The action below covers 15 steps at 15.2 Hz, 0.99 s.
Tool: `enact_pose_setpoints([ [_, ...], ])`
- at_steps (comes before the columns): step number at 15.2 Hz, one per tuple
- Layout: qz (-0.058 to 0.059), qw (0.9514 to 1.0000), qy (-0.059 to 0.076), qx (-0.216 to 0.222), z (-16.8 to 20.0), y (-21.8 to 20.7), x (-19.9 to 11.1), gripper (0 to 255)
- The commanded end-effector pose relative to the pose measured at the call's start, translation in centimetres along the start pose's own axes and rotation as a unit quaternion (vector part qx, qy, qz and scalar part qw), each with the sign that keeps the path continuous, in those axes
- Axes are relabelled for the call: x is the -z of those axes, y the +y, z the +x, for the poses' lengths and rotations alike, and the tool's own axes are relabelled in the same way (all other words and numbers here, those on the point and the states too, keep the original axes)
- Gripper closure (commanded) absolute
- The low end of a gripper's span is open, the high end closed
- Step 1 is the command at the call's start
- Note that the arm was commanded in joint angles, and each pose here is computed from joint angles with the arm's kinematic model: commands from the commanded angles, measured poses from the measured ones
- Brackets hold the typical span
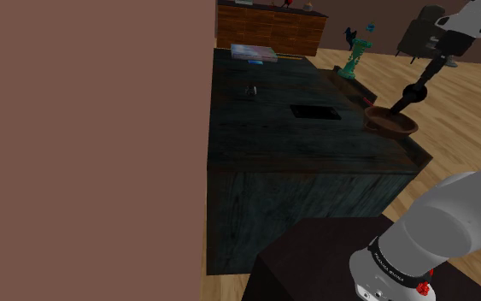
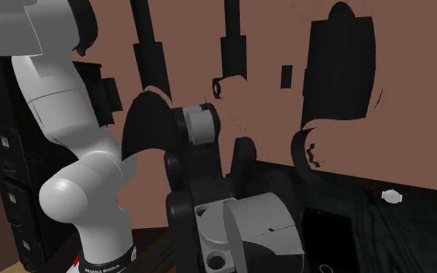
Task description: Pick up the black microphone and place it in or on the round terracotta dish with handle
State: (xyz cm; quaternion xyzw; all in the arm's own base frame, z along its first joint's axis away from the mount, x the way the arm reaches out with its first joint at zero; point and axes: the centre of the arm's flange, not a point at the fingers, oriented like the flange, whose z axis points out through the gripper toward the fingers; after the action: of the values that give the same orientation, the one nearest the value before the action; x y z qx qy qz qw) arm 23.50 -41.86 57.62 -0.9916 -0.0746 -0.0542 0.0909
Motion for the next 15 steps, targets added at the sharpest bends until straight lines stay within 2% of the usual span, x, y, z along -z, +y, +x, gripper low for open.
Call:
enact_pose_setpoints([
  [1, 0.000, 1.0000, 0.000, 0.000, -0.1, 0.1, -1.1, 255],
  [6, 0.000, 1.0000, 0.000, 0.000, -0.4, 0.6, -3.6, 255],
  [14, 0.000, 1.0000, 0.000, 0.000, -0.4, 0.6, -3.6, 255],
  [15, 0.000, 1.0000, 0.000, 0.000, -0.4, 0.6, -3.6, 0],
])
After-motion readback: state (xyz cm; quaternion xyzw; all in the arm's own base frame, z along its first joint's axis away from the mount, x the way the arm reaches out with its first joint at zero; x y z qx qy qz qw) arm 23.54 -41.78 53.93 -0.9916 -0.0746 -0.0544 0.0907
